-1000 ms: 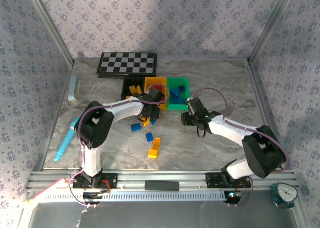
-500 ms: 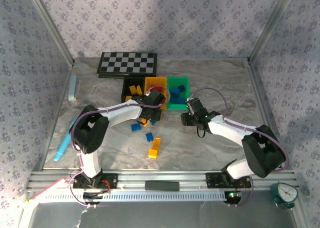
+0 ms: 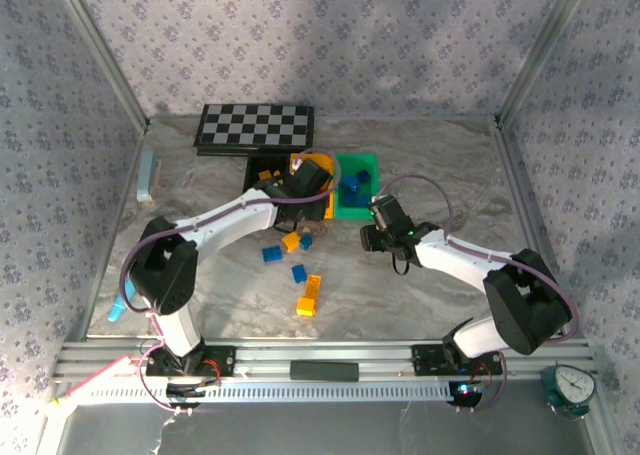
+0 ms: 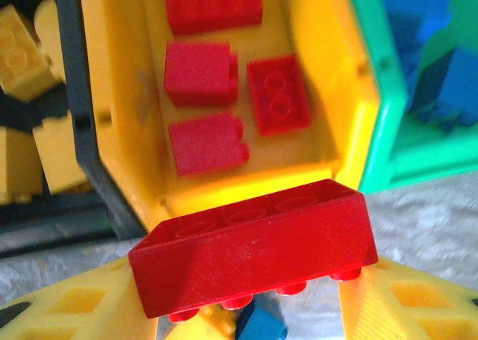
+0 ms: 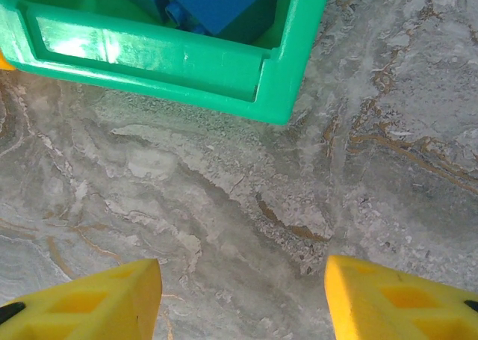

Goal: Sort the legos into containers by color
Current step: Pick up the lego from the center of the table, then place the lego in the container.

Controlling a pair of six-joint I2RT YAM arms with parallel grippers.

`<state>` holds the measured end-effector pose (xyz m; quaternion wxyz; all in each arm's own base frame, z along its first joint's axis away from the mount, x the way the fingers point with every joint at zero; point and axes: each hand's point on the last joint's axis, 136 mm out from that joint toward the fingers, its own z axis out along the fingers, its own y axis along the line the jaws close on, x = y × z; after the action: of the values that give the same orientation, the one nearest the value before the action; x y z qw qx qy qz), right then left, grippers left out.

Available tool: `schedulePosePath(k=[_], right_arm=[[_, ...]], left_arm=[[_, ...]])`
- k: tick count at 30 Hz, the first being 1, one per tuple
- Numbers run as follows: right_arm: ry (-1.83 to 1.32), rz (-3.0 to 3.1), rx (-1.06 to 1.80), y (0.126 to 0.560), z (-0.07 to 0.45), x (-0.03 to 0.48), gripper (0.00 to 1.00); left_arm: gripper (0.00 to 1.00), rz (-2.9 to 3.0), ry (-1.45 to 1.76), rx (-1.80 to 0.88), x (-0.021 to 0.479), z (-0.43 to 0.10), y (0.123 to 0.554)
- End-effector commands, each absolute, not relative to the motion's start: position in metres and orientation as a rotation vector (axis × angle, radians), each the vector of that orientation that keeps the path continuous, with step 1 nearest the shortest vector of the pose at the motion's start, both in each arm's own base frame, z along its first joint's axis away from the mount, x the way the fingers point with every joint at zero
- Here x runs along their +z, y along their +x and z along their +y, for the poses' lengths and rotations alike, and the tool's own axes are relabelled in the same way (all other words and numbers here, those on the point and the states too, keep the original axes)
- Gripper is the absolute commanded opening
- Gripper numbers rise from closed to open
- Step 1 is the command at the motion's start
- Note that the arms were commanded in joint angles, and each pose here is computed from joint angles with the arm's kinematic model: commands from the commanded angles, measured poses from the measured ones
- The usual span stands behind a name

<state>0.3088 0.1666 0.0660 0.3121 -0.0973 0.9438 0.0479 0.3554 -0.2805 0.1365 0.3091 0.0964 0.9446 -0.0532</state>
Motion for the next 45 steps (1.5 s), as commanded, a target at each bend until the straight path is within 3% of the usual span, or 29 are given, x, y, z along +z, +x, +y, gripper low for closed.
schedulePosePath(k=[1, 13, 17, 19, 24, 45], right_arm=[[-0.276, 2.475, 0.082, 0.316, 0.168, 0.071, 0.61], [-0.295, 2.472, 0.072, 0.315, 0.172, 0.071, 0.61], [-0.300, 2.473, 0.065, 0.314, 0.172, 0.071, 0.61], [-0.298, 2.473, 0.068, 0.315, 0.172, 0.072, 0.61], [-0.312, 2.470, 0.086, 0.313, 0.178, 0.073, 0.61], [-0.313, 2.482, 0.116, 0.314, 0.185, 0.069, 0.61]], left_arm=[[0.57, 2.480, 0.281, -0.039, 0.140, -0.278, 0.376], [0.60, 2.504, 0.290, 0.085, 0.142, -0.277, 0.435], [0.67, 2.529, 0.288, 0.063, 0.139, -0.280, 0.442], [0.76, 2.527, 0.291, 0.037, 0.143, -0.283, 0.441], [0.86, 2.514, 0.285, -0.045, 0.153, -0.284, 0.431], [0.85, 2.458, 0.461, -0.271, 0.147, -0.277, 0.328]])
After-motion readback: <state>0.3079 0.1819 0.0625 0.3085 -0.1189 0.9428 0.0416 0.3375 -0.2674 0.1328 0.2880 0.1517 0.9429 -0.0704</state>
